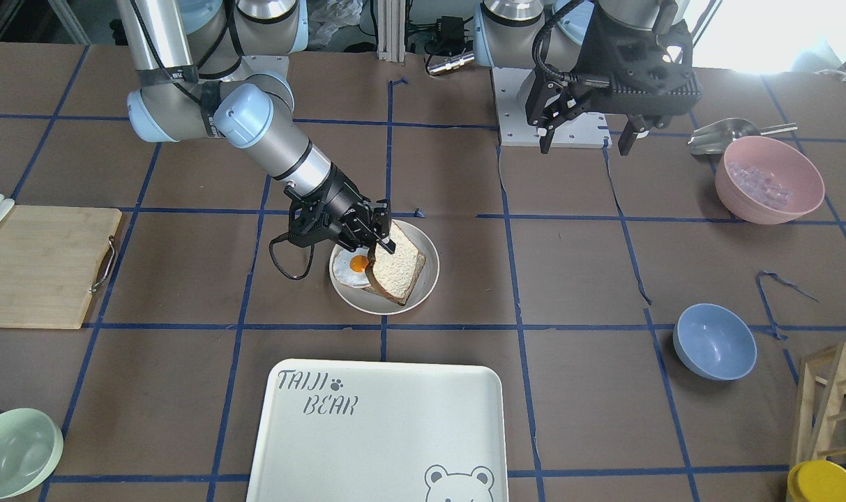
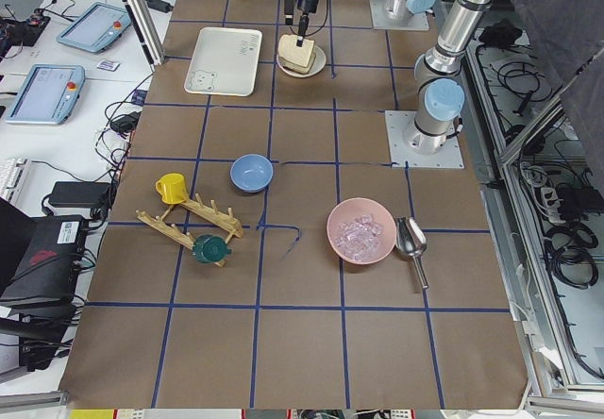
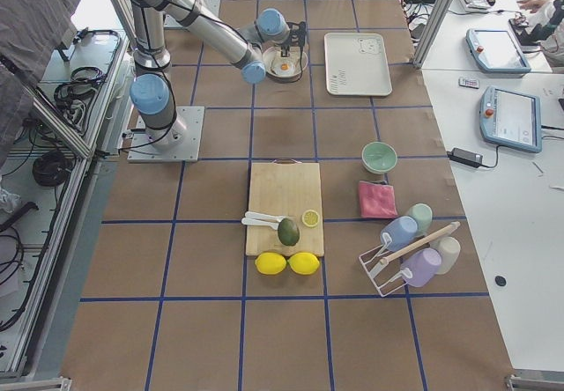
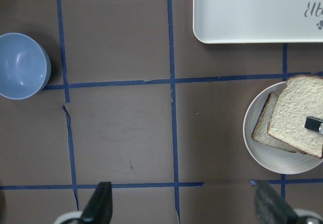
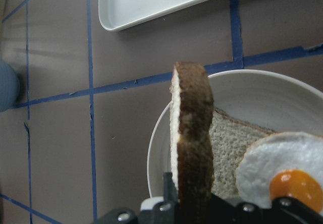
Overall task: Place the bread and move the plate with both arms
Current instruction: 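Lower the bread onto the egg and open the right gripper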
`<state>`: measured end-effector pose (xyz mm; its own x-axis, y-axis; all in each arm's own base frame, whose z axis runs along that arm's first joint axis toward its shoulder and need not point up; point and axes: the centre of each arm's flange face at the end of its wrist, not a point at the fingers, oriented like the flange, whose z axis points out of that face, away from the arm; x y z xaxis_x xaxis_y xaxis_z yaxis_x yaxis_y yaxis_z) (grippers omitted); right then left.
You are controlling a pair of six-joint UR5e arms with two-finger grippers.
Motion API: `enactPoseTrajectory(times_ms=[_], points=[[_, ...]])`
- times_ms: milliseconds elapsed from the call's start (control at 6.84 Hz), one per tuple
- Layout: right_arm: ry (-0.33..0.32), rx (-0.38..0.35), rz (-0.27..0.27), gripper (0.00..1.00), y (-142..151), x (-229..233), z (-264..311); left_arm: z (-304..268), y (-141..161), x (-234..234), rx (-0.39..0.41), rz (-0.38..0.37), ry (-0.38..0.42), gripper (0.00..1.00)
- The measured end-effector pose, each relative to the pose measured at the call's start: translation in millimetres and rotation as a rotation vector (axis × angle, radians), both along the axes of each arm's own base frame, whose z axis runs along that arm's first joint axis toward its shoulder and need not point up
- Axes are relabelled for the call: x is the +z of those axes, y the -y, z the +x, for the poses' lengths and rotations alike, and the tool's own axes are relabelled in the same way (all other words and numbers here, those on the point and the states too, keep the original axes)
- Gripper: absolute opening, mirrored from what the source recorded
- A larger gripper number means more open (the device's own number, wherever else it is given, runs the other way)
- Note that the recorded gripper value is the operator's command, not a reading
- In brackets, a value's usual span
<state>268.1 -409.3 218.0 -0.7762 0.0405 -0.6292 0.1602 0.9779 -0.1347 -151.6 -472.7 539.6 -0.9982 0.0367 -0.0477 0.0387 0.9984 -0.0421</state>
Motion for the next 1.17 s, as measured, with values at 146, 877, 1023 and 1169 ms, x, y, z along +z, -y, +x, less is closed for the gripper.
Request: enactPoseTrajectory(times_ms=[146, 877, 1023, 1169], points=[[0.001, -0.003, -0.004, 0.0, -5.1, -4.2, -2.6, -0.3, -0.2, -0.7, 0.0, 0.002, 0.0, 1.0], [-0.096, -0.051, -0.024, 0.85, -2.4, -10.3, -16.4, 0.0, 3.0, -8.0, -0.005, 0.017, -0.002, 1.0], [-0.128, -0.066, -0.037, 1.0, -1.5, -8.7, -19.5, 0.0, 2.9, -7.9, -0.005, 0.017, -0.002, 1.0], [-0.155, -0.077, -0.047, 1.0, -0.6, -7.0, -22.1, 0.1, 2.3, -7.4, -0.005, 0.017, -0.001, 1.0]])
